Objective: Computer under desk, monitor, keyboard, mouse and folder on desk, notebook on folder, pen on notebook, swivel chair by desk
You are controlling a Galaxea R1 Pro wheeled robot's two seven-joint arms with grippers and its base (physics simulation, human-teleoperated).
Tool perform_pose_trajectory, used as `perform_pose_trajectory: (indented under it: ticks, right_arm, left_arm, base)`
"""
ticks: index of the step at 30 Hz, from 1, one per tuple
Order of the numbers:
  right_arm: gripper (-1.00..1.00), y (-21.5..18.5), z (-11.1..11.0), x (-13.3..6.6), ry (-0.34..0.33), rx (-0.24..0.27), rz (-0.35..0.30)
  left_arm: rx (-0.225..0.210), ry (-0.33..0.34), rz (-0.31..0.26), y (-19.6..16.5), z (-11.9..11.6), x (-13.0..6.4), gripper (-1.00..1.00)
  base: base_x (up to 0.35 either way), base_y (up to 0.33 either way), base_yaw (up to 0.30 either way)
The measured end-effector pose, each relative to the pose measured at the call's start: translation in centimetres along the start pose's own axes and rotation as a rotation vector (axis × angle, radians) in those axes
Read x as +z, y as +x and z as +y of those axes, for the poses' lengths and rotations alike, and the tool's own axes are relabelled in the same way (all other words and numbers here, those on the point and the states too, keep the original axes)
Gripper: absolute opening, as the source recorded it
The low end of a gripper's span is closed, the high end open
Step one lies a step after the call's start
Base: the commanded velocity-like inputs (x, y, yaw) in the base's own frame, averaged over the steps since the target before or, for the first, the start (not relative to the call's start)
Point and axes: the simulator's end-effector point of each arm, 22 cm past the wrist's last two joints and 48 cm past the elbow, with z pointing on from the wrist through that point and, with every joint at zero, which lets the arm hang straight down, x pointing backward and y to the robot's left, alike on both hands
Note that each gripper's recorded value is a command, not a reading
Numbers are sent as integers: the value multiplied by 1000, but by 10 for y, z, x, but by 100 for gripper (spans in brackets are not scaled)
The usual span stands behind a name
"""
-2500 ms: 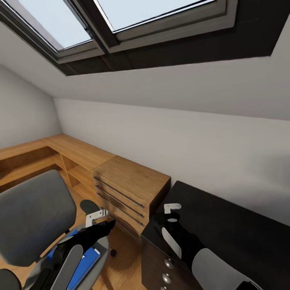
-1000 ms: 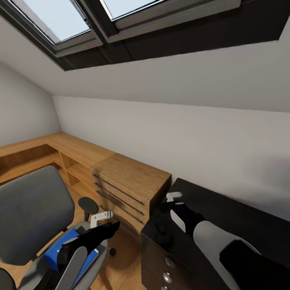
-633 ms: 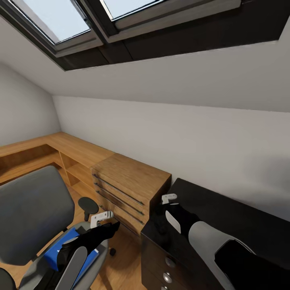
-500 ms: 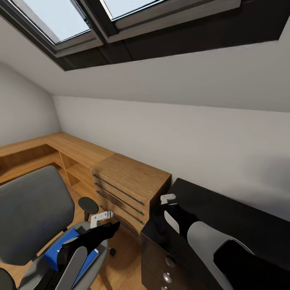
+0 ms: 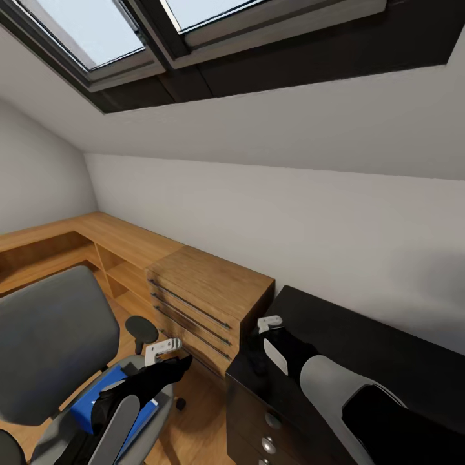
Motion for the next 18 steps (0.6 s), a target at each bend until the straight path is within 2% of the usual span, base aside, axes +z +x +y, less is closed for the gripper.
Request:
perform_pose_trajectory:
  ticks: [18]
  right_arm:
    - [100,14,-1,20,1,-1,6]
  left_arm:
    - [0,0,-1,14,8,17,100]
  base:
    - [0,0,0]
